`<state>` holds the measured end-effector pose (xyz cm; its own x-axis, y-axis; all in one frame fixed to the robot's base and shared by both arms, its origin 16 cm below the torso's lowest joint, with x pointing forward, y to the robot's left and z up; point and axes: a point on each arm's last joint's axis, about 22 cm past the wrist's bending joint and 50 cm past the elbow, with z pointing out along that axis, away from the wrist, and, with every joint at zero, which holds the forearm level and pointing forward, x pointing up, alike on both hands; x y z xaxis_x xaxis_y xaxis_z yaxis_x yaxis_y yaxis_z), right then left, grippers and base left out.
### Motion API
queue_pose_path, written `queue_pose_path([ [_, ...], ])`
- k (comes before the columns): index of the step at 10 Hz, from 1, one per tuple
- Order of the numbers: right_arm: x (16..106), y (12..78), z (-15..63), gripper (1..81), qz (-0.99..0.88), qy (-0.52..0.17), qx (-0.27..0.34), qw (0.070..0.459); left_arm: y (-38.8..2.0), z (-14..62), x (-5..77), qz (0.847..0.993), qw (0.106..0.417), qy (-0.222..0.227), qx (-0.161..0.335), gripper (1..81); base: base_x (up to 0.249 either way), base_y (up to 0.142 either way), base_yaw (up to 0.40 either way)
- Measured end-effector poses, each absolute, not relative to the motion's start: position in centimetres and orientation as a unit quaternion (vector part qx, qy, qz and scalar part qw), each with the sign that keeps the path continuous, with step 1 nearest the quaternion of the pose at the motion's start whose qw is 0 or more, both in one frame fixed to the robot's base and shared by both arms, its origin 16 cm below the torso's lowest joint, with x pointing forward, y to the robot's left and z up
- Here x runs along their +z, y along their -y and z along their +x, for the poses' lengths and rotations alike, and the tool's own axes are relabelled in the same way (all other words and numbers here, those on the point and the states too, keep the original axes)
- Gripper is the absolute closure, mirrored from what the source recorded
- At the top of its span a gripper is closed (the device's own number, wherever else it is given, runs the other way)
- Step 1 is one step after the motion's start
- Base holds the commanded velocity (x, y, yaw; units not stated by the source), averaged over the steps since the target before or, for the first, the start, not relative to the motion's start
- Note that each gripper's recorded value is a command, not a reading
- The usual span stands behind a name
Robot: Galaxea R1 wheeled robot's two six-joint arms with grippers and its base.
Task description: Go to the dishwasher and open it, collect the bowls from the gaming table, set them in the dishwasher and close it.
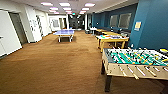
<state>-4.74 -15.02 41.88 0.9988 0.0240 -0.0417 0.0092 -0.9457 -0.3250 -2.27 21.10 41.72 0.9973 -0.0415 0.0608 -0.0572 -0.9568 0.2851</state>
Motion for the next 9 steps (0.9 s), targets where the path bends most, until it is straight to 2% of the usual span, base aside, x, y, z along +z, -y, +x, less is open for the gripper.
queue_pose_path([
  [6,41.9,14.5,-4.2,1.0,-0.986,0.009,0.020,0.168,-21.4,-1.6,41.7,0.989,0.142,0.026,0.031,1.0,0.153,0.000,0.000],
  [9,41.8,16.0,-5.0,1.0,-0.987,0.008,0.024,0.158,-20.1,-2.8,41.8,0.988,0.151,0.025,0.025,1.0,0.154,0.000,0.000],
])
